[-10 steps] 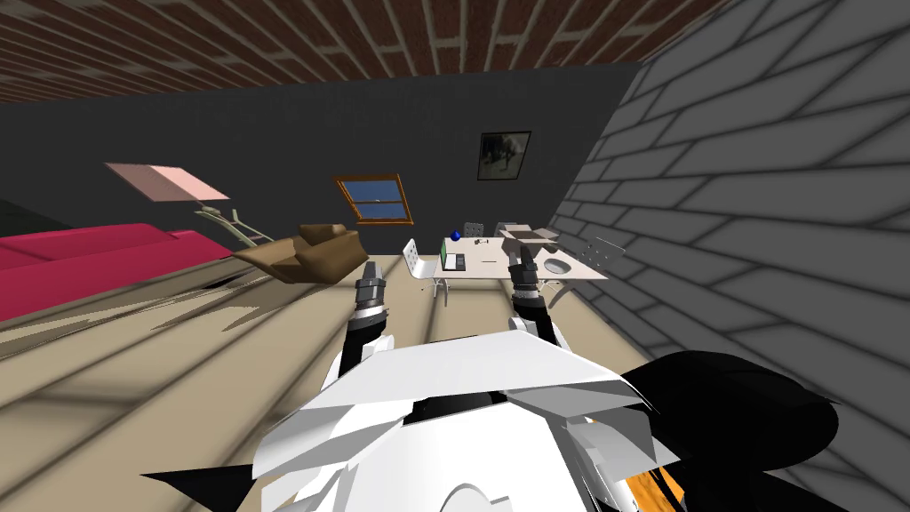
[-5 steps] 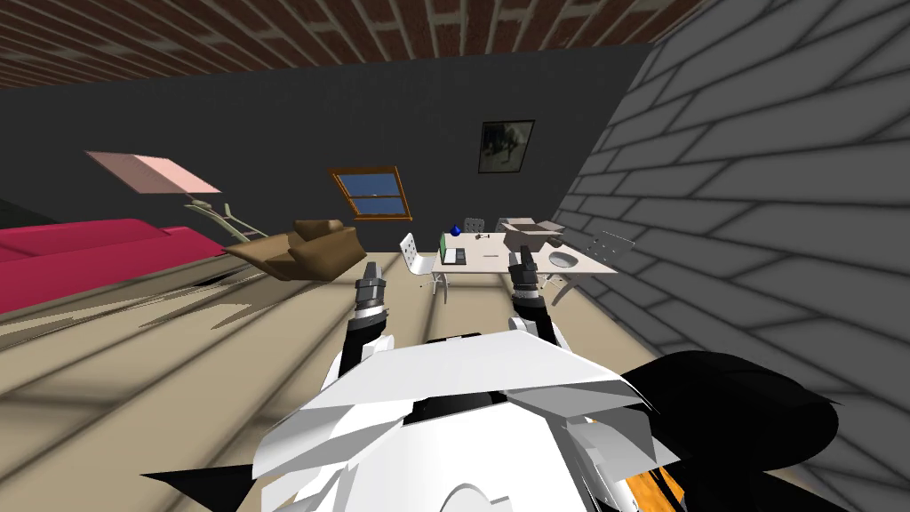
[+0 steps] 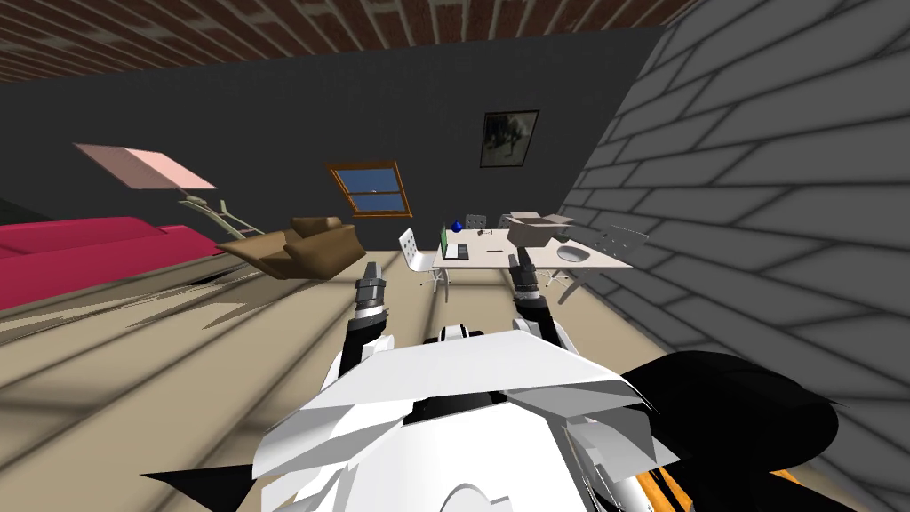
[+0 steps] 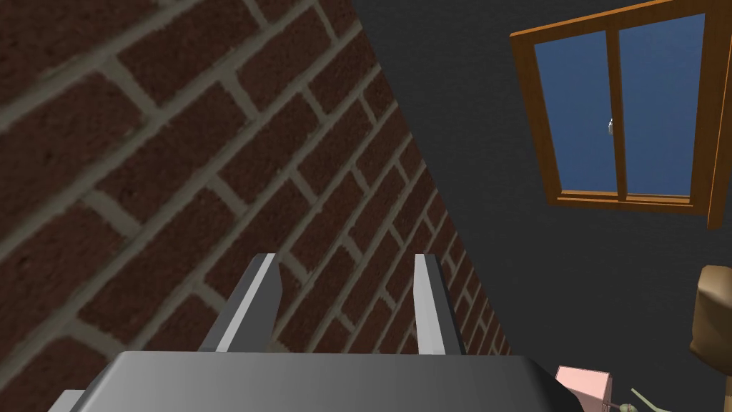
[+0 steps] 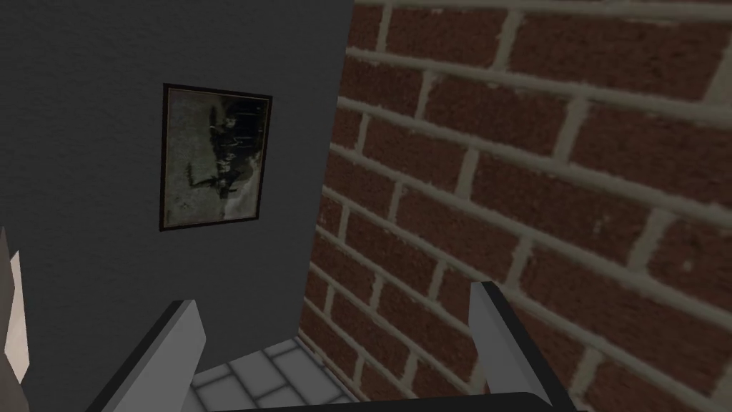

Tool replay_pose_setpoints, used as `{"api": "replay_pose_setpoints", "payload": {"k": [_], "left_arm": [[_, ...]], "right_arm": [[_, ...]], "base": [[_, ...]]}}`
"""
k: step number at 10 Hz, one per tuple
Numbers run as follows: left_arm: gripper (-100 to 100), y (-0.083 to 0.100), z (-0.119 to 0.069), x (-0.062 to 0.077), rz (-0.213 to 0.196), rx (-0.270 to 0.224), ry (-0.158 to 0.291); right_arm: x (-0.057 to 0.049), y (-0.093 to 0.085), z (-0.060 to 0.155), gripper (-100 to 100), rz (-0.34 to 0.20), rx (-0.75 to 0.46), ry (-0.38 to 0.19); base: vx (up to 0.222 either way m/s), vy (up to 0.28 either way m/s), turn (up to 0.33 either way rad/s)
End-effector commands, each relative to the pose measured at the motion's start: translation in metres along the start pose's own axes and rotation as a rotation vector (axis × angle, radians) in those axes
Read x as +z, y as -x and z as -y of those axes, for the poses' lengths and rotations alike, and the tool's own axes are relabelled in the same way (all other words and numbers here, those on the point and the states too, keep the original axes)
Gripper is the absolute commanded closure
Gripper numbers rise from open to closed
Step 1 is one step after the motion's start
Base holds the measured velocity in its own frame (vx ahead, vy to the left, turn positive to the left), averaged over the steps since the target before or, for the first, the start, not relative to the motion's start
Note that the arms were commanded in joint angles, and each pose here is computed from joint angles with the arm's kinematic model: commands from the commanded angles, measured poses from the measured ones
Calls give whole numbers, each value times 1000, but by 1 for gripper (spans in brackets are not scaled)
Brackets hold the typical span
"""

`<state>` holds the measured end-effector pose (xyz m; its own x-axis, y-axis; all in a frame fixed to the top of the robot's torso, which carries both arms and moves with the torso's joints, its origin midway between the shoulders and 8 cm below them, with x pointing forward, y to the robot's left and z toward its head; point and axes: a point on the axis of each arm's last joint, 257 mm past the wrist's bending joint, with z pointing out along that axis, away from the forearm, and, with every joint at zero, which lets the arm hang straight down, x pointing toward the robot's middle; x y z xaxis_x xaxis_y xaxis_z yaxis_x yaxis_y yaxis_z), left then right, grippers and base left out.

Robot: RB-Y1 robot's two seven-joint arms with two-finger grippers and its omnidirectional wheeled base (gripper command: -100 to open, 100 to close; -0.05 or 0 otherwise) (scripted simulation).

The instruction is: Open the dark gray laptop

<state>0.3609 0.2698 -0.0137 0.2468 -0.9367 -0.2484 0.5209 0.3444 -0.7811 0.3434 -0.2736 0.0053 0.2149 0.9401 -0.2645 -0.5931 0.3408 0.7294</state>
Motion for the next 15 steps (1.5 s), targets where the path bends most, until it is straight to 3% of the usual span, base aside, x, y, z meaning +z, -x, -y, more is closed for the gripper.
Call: {"api": "replay_pose_setpoints", "payload": {"k": [1,8,15], "left_arm": [[0,0,0,0,0,0,0],[0,0,0,0,0,0,0],[0,0,0,0,0,0,0]], "right_arm": [[-7,2,16,-100,-62,-140,-34],[-32,29,62,-100,-189,-562,-134],[-62,75,108,-100,-335,-999,-234]], "base": [[126,156,2],[141,183,6],[145,184,7]]}}
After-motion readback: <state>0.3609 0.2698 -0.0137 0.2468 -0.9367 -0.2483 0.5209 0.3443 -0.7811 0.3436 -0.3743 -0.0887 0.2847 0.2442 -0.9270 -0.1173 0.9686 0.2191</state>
